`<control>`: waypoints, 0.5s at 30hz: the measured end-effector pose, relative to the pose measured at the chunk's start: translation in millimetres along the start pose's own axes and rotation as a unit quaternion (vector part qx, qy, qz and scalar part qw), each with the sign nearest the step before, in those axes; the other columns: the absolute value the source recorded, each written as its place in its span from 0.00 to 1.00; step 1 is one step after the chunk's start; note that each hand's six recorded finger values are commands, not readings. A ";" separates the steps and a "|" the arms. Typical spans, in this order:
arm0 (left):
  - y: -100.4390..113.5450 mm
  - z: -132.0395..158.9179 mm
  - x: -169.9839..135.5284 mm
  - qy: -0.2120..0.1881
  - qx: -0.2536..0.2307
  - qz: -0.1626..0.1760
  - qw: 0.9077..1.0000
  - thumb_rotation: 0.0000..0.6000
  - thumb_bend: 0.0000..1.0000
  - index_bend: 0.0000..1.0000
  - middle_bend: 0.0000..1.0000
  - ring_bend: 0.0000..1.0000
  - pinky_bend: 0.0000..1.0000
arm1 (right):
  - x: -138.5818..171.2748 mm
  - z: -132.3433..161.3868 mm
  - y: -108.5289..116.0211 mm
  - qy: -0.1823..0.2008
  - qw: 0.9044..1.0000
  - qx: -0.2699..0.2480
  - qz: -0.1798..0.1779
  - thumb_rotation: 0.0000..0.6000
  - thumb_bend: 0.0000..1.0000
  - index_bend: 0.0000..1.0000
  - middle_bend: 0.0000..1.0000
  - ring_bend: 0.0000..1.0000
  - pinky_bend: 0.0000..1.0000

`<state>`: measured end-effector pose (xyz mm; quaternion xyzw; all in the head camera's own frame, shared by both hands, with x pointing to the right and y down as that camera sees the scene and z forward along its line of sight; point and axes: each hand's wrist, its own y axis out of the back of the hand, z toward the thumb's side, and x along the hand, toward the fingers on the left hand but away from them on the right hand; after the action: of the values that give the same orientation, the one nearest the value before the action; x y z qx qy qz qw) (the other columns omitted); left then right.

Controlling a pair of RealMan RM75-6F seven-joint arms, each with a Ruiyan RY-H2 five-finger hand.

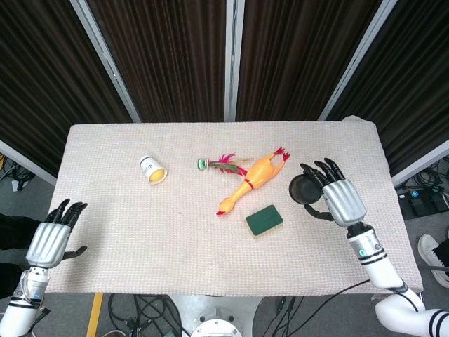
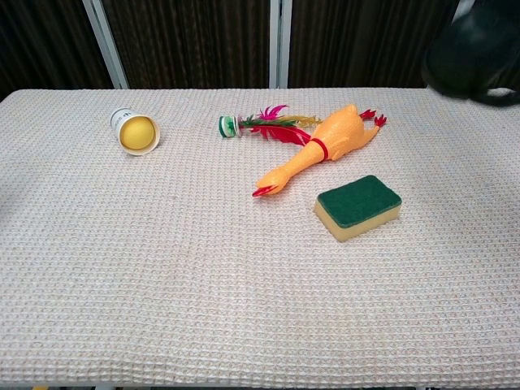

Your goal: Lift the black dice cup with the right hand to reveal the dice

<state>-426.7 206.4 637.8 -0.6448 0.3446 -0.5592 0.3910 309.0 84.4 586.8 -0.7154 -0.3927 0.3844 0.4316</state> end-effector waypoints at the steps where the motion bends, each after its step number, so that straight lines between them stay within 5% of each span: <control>1: 0.1 0.1 0.3 0.000 0.000 0.000 1.000 1.00 0.03 0.09 0.11 0.02 0.21 | 2.9 10.0 19.6 0.014 0.999 -0.003 -0.046 1.00 0.25 0.10 0.41 0.10 0.06; 4: -1.2 0.9 0.4 0.000 -0.001 -0.002 1.000 1.00 0.03 0.09 0.11 0.02 0.21 | 12.8 18.8 55.5 0.024 0.990 -0.004 -0.139 1.00 0.25 0.10 0.41 0.10 0.07; 8: -5.5 1.3 -0.6 0.001 -0.003 -0.007 1.000 1.00 0.03 0.09 0.11 0.02 0.21 | 19.3 12.7 65.7 0.010 0.983 0.007 -0.185 1.00 0.25 0.10 0.40 0.10 0.07; 12: -6.3 1.3 -0.4 0.001 -0.003 -0.007 1.000 1.00 0.03 0.09 0.11 0.02 0.21 | 13.0 -2.5 36.5 -0.014 0.989 0.022 -0.144 1.00 0.25 0.10 0.38 0.10 0.06; 15: -3.6 0.3 -0.2 0.001 -0.001 -0.003 1.000 1.00 0.03 0.09 0.11 0.02 0.21 | 4.4 -17.2 -7.0 -0.032 0.997 0.035 -0.063 1.00 0.25 0.10 0.38 0.09 0.05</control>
<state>-426.4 208.3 640.8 -0.6454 0.3437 -0.5610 0.3881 324.4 85.1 598.0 -0.6615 -0.4366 0.3923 0.4668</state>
